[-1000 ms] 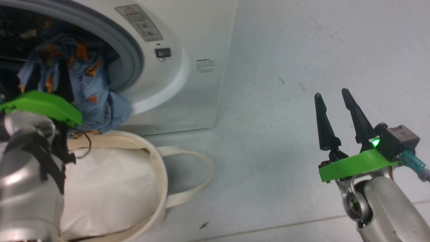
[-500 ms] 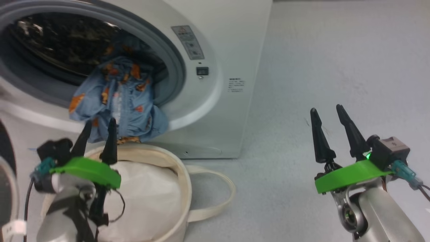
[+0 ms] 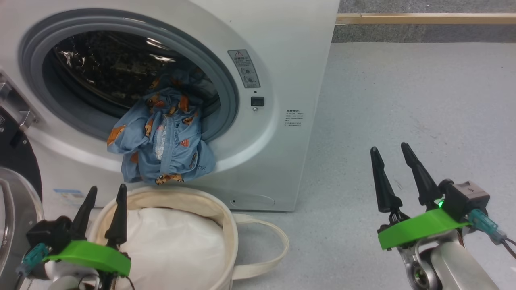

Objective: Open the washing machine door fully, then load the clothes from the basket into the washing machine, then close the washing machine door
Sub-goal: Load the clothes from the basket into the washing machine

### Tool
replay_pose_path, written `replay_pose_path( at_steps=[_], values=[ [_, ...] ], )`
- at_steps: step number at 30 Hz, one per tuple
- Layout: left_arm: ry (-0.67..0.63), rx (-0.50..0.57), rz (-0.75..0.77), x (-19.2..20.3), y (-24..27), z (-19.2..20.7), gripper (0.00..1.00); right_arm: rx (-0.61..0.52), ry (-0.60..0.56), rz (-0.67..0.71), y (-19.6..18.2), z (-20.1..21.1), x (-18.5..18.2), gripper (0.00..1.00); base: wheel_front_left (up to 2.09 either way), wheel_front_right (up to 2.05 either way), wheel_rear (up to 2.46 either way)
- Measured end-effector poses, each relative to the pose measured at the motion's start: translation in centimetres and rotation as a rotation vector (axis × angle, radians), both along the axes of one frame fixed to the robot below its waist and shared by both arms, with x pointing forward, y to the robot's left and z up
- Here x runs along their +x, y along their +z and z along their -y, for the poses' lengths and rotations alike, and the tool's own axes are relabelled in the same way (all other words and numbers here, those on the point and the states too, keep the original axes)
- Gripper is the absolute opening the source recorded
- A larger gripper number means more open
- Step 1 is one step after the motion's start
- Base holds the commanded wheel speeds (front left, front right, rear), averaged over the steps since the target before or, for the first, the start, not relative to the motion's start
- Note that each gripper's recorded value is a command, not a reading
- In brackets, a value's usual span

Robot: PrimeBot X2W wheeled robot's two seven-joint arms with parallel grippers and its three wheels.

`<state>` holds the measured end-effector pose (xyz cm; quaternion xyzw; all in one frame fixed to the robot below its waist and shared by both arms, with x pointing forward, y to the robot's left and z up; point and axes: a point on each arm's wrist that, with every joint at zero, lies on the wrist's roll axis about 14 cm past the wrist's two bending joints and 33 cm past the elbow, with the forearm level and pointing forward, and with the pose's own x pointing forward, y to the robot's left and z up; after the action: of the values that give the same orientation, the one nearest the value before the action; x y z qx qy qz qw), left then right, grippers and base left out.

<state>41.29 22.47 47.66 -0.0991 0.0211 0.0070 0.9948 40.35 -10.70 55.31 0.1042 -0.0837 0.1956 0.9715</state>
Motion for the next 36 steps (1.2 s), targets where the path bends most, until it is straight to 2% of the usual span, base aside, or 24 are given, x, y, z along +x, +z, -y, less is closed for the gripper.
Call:
replay_pose_path(
  at_steps=[10, 36],
  values=[
    [-0.007, 0.030, 0.014, -0.9, 0.5, -0.5, 1.00, -0.001, -0.034, -0.010, -0.3, 1.1, -1.0, 1.00, 0.00, 0.00, 0.00],
    [-0.015, 0.006, -0.040, -0.7, -1.4, 0.1, 1.00, -0.004, -0.045, -0.062, -2.0, 1.5, -1.0, 1.00, 0.00, 0.00, 0.00]
  ],
)
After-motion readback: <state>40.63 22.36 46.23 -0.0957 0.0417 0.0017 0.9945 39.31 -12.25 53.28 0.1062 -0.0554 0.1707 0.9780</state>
